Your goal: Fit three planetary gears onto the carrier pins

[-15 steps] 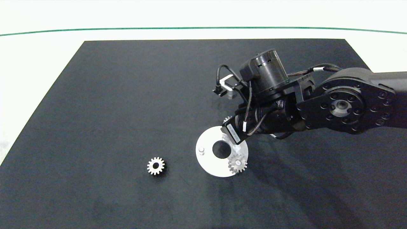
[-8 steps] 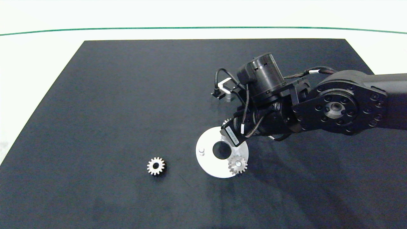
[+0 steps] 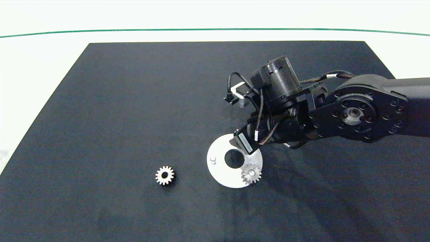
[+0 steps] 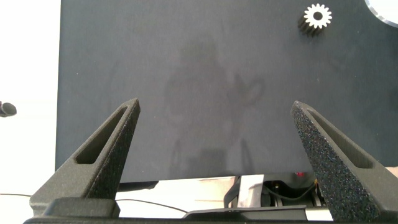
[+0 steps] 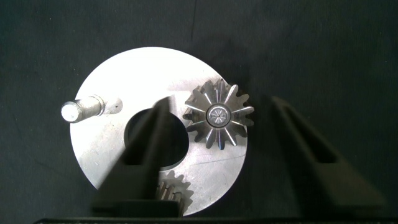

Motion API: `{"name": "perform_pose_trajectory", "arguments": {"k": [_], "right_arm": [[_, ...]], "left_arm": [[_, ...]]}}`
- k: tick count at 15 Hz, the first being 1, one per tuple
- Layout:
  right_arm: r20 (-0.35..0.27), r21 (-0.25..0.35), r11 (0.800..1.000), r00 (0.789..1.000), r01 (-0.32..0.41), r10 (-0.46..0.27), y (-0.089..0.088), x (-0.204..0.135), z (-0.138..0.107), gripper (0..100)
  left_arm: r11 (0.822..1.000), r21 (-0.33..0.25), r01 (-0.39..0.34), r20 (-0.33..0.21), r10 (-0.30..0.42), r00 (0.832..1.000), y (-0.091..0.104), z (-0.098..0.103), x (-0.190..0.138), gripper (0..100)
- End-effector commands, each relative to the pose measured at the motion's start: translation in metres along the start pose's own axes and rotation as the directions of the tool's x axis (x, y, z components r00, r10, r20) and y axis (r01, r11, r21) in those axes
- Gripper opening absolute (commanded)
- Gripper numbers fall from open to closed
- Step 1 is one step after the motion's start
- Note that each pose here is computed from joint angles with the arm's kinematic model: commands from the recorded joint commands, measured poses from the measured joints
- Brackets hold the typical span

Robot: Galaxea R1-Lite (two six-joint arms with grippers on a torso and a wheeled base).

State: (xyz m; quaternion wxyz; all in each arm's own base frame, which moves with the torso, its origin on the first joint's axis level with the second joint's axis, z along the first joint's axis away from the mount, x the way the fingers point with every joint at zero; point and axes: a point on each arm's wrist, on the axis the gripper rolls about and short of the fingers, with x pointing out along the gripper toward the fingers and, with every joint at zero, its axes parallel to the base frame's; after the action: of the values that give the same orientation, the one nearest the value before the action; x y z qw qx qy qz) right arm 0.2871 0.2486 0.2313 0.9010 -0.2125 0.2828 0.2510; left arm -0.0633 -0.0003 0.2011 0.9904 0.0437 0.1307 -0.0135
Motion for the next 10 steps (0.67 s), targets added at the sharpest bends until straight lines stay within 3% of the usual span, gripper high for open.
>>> {"name": "perform_pose_trajectory", "arguments": {"k": [1,3,4,5,6,7,9,10], "right_arm": [[0.007,0.003,1.0,1.0,0.001,-0.001,-0.002,-0.013,-0.002,100],[0.108,0.018,1.0,0.994,0.006,-0.008,-0.015,-0.083,-0.007,100],[0.132,0.02,1.0,0.991,0.004,-0.006,-0.017,-0.099,-0.01,100],[0.202,0.04,0.999,0.979,0.013,-0.021,-0.027,-0.151,-0.028,100],[0.234,0.059,0.998,0.971,0.036,-0.049,-0.034,-0.181,-0.048,100],[0.252,0.084,0.994,0.964,0.067,-0.086,-0.042,-0.205,-0.069,100],[0.242,0.142,0.98,0.955,0.141,-0.172,-0.054,-0.245,-0.124,100],[0.248,0.176,0.968,0.944,0.178,-0.219,-0.056,-0.265,-0.149,100]], "left_arm": [[1.0,0.001,0.002,-0.002,-0.002,1.0,0.0,0.0,0.0,100],[1.0,0.005,0.021,-0.005,-0.021,1.0,0.002,-0.001,0.0,100],[1.0,0.007,0.023,-0.011,-0.023,1.0,0.002,-0.002,0.001,100],[0.999,0.01,0.039,-0.019,-0.039,0.999,0.002,-0.002,0.004,100],[0.997,0.019,0.075,-0.04,-0.074,0.996,0.004,0.0,0.008,100],[0.991,0.033,0.126,-0.057,-0.124,0.991,0.007,0.002,0.012,100],[0.975,0.059,0.215,-0.145,-0.205,0.968,0.008,0.004,0.034,100],[0.967,0.081,0.241,-0.155,-0.227,0.962,0.005,0.008,0.051,100]]}}
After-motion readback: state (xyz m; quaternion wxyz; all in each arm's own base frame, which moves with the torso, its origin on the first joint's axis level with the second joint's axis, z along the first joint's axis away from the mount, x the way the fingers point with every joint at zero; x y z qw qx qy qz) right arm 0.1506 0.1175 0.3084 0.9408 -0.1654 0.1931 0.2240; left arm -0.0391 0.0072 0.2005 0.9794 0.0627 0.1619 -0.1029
